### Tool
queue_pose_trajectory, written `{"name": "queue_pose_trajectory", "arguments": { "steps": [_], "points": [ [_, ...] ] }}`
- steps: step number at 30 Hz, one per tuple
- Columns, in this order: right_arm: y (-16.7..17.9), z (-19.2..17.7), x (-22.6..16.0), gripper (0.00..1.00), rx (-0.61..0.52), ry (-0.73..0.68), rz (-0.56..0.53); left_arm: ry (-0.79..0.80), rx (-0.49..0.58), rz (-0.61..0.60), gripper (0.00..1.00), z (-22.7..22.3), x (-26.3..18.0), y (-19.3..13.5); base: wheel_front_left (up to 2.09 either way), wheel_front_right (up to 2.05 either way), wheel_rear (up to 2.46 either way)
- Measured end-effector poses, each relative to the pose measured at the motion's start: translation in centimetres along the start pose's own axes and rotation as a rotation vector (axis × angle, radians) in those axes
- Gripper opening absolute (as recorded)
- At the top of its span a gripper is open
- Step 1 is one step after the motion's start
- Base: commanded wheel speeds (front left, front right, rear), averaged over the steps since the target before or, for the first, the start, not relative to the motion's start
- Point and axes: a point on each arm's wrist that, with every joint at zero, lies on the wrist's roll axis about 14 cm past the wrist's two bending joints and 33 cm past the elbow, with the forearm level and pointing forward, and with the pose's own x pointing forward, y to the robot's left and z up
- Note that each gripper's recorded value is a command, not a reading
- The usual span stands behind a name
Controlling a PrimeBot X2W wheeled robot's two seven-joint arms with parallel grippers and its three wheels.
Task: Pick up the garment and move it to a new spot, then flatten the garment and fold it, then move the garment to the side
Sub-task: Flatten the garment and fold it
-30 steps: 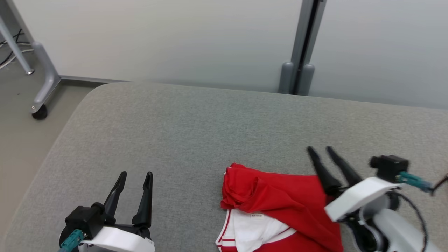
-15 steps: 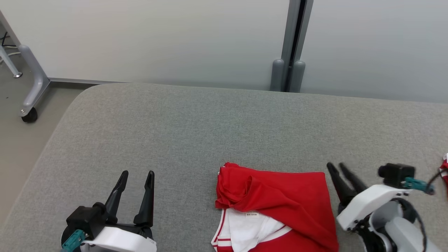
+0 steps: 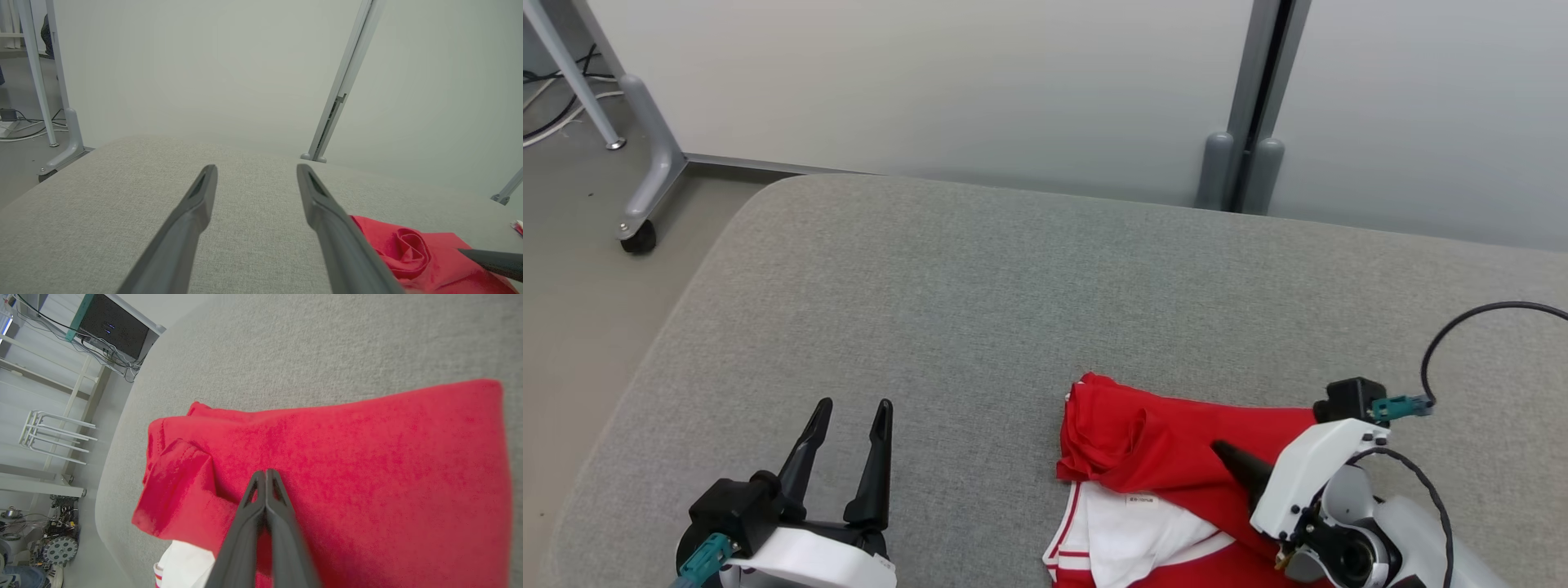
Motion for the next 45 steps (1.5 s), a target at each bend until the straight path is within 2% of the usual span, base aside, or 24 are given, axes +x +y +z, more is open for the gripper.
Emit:
{"name": "queue_pose_trajectory", "arguments": {
  "steps": [8,13,17,18,22,34,35,36,37,38,42,45],
  "points": [
    [3.9,-4.7,-0.2,0.00,0.079,0.196,0.132,-0.010,-0.003,0.028,1.00,0.3,-0.4,0.7,0.00,0.00,0.00],
    [7.8,-8.0,-1.2,0.00,0.100,0.308,0.252,-0.010,-0.007,0.027,1.00,0.2,-0.3,0.6,0.00,0.00,0.00],
    [11.2,-8.9,-2.5,0.00,0.123,0.336,0.362,-0.009,-0.008,0.015,1.00,0.2,-0.1,0.4,0.00,0.00,0.00],
    [11.2,-8.9,-2.5,0.00,0.123,0.336,0.362,-0.009,-0.008,0.015,1.00,0.2,-0.1,0.4,0.00,0.00,0.00],
    [13.0,-6.4,-3.5,0.00,0.094,0.229,0.429,-0.012,-0.006,0.000,1.00,0.3,0.2,0.0,0.00,0.00,0.00],
    [7.8,5.2,-8.0,0.00,-0.017,-0.273,0.297,-0.024,0.005,-0.080,1.00,0.6,1.1,-2.4,0.00,0.00,0.00],
    [7.6,6.0,-8.5,0.07,-0.021,-0.311,0.292,-0.028,0.004,-0.087,1.00,0.7,1.2,-2.6,0.00,0.00,0.00],
    [7.3,6.9,-9.0,0.32,-0.032,-0.356,0.281,-0.031,0.004,-0.093,1.00,0.8,1.3,-2.8,0.00,0.00,0.00],
    [6.8,7.7,-9.6,0.47,-0.047,-0.393,0.266,-0.034,0.006,-0.098,1.00,0.9,1.5,-2.9,0.00,0.00,0.00],
    [6.4,8.4,-10.1,1.00,-0.064,-0.425,0.250,-0.036,0.009,-0.102,1.00,1.0,1.6,-2.9,0.00,0.00,0.00],
    [5.6,10.4,-12.0,1.00,-0.108,-0.543,0.215,-0.044,0.014,-0.118,1.00,1.3,1.9,-3.4,0.00,0.00,0.00],
    [3.9,11.3,-13.6,1.00,-0.163,-0.618,0.147,-0.051,0.017,-0.122,1.00,1.5,2.1,-3.5,0.00,0.00,0.00]
  ]
}}
